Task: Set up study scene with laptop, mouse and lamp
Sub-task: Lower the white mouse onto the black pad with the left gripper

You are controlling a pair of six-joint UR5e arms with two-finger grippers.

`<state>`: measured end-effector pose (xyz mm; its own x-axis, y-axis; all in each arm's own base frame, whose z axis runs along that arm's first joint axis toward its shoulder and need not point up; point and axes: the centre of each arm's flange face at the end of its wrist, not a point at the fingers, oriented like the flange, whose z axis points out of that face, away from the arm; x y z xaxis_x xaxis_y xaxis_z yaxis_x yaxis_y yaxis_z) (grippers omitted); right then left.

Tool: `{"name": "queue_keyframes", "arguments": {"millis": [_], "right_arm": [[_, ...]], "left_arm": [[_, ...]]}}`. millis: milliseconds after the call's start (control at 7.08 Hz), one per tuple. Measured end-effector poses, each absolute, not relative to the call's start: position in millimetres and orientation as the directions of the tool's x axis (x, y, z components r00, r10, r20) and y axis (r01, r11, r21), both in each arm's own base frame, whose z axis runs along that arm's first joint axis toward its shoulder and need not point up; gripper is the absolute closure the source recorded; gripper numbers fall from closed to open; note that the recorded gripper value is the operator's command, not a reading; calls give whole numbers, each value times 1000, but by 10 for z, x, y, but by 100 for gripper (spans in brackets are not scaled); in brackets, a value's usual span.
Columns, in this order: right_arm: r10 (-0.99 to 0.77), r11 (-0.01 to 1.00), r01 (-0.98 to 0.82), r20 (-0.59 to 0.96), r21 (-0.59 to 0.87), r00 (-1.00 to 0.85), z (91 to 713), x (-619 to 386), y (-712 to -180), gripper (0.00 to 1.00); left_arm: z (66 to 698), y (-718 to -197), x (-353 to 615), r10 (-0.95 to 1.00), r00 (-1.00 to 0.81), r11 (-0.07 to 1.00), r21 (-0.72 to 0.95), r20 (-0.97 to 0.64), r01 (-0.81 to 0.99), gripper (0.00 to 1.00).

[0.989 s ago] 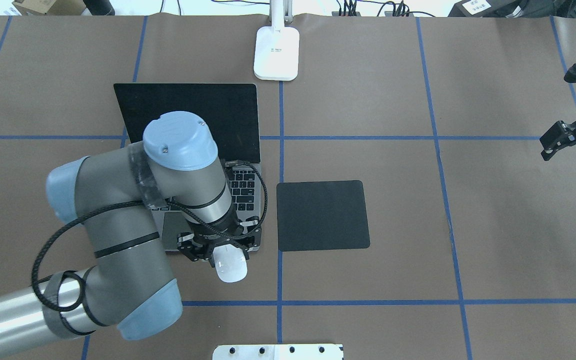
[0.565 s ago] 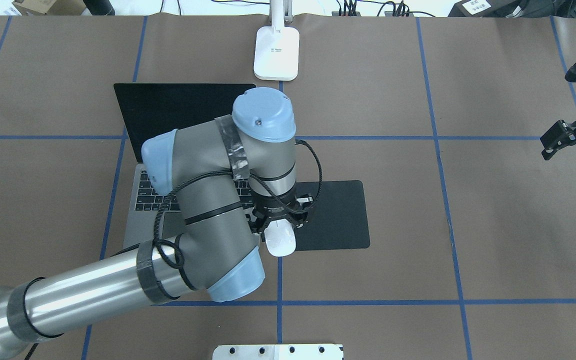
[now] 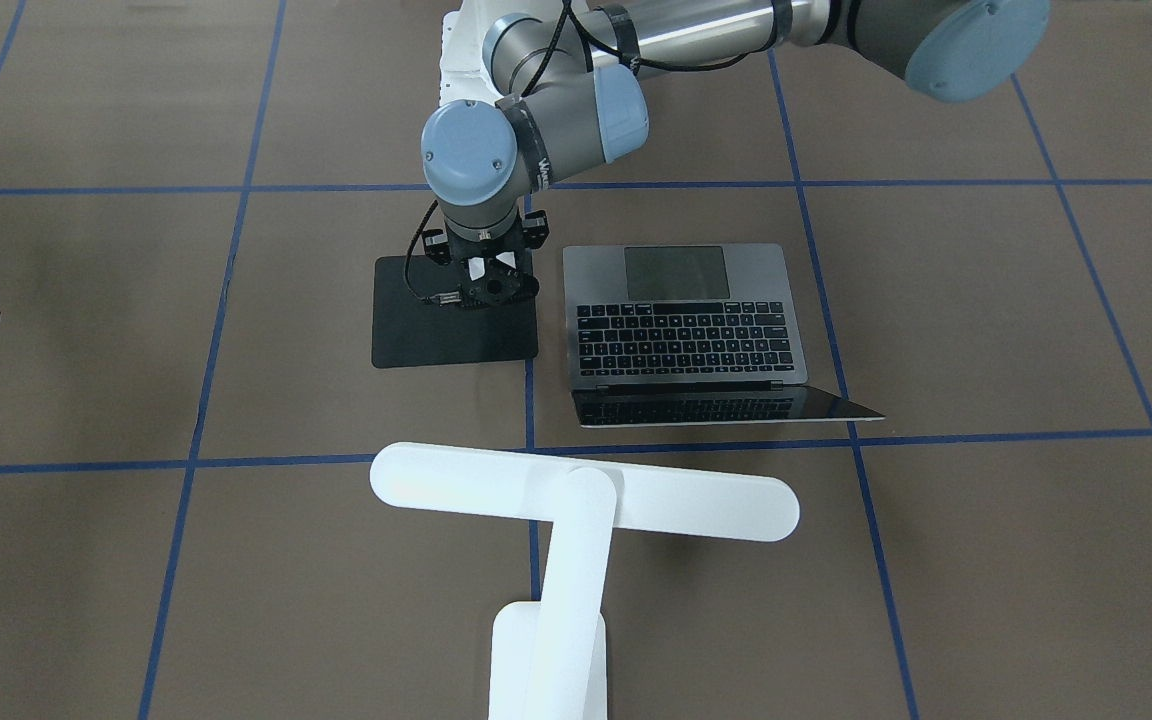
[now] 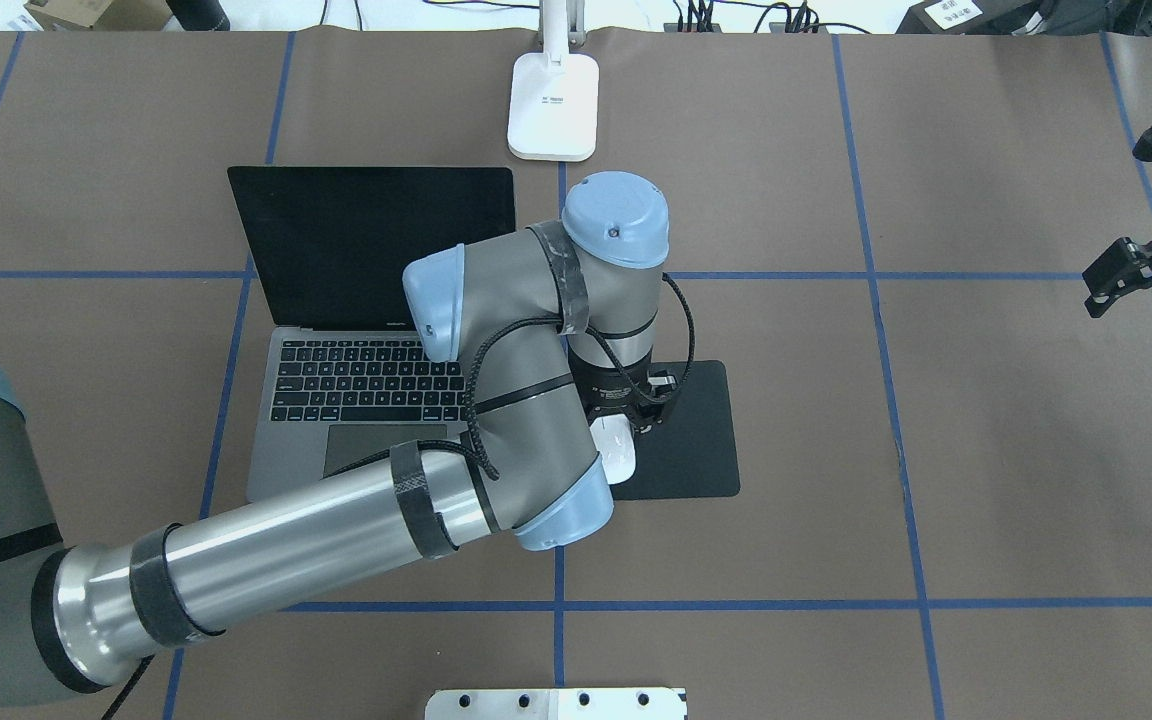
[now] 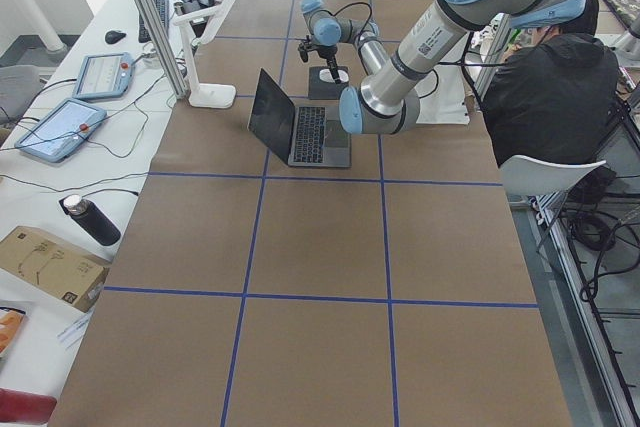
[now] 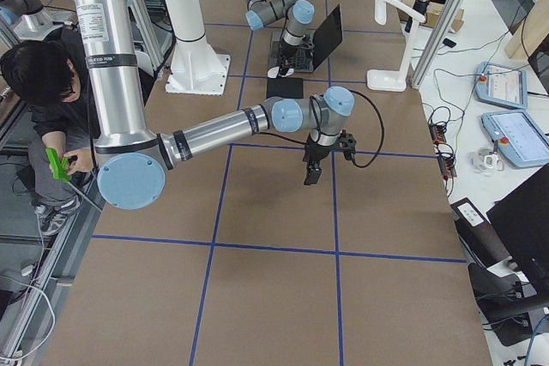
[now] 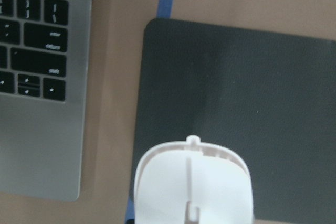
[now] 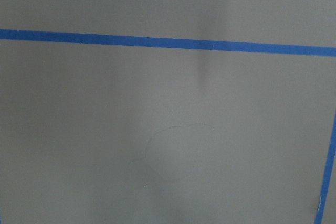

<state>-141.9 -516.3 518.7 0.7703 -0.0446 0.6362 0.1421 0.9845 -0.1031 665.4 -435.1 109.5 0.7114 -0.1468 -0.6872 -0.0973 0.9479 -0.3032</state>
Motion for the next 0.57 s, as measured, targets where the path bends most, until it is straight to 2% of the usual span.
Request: {"name": "queue_keyframes", "arguments": {"millis": [565], "right_arm": [[-43,986,135,638,-96,769,5148,-1386,-5199,0]], "left_arm": [[959,-4534,6984,-73,736,962,-242,-673,-126,82]]}}
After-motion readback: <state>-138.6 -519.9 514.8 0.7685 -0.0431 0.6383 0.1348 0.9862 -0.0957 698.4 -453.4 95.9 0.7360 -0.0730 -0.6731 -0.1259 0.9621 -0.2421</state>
